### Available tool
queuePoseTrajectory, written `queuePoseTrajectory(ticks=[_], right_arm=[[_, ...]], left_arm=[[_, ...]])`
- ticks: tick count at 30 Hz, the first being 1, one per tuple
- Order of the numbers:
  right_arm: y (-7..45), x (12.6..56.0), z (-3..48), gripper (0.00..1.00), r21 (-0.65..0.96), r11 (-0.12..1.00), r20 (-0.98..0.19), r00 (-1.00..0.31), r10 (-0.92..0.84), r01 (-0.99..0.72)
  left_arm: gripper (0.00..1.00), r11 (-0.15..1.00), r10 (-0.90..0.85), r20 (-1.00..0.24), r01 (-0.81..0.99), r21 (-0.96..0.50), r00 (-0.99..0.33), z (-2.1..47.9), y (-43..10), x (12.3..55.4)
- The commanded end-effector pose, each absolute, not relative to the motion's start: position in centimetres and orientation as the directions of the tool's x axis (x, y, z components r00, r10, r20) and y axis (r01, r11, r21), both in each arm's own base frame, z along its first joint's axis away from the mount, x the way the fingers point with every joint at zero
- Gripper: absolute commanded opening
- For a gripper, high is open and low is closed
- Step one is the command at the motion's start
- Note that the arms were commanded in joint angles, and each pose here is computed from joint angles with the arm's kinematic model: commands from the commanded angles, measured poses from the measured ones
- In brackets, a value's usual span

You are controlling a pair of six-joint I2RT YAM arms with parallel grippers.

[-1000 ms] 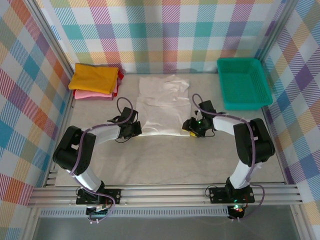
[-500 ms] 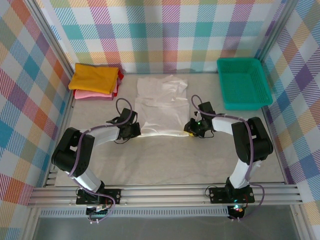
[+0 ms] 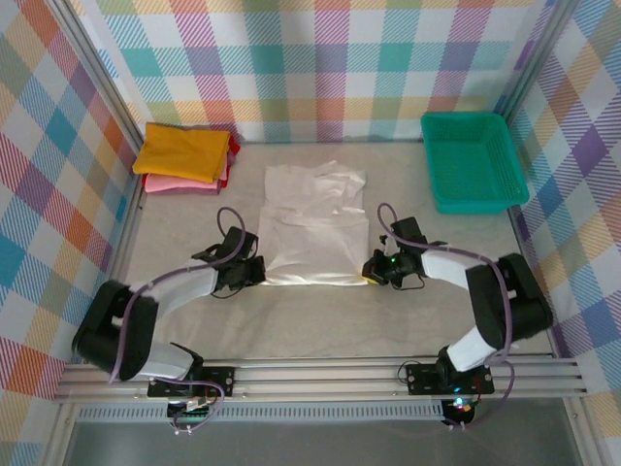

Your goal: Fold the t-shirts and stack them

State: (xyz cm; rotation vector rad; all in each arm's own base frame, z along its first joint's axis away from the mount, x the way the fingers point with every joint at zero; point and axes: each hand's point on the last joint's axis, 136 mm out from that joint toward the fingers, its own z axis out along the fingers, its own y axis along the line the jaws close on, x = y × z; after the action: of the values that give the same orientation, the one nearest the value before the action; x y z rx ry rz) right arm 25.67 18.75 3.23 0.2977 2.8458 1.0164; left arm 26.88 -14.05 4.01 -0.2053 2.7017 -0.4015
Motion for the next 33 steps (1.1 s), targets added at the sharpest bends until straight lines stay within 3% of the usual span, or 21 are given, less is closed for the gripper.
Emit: queuePoseTrajectory(ticks=[1,6,11,22,33], right_arm=[[18.3,22.6,4.7,0.0,0.646,0.742,0.021,-0.976,0.215,0.177],[17.7,21.2,8.3,0.0,0.66,0.736,-0.028,-0.974,0.224,0.15],[17.8,23.4,12.6,0.0,0.671,0.734,-0.117,-0.962,0.248,0.108],[18.7,36.3,19.3,0.0,0.657,0.754,-0.31,-0.905,0.29,0.017],[18.5,46.8,16.4,0.0,0.618,0.782,-0.305,-0.892,0.334,0.081]], left_arm=[[0.0,0.956,-0.202,-0.317,-0.116,-0.27,-0.927,4.3,-12.3,22.9],[0.0,0.931,-0.225,-0.347,-0.096,-0.353,-0.91,8.1,-12.7,20.9],[0.0,0.925,-0.238,-0.456,-0.056,-0.377,-0.857,13.3,-13.0,23.2],[0.0,0.92,-0.242,-0.587,0.008,-0.391,-0.773,20.1,-13.5,36.1],[0.0,0.94,-0.172,-0.57,0.039,-0.34,-0.804,16.5,-13.8,48.0]])
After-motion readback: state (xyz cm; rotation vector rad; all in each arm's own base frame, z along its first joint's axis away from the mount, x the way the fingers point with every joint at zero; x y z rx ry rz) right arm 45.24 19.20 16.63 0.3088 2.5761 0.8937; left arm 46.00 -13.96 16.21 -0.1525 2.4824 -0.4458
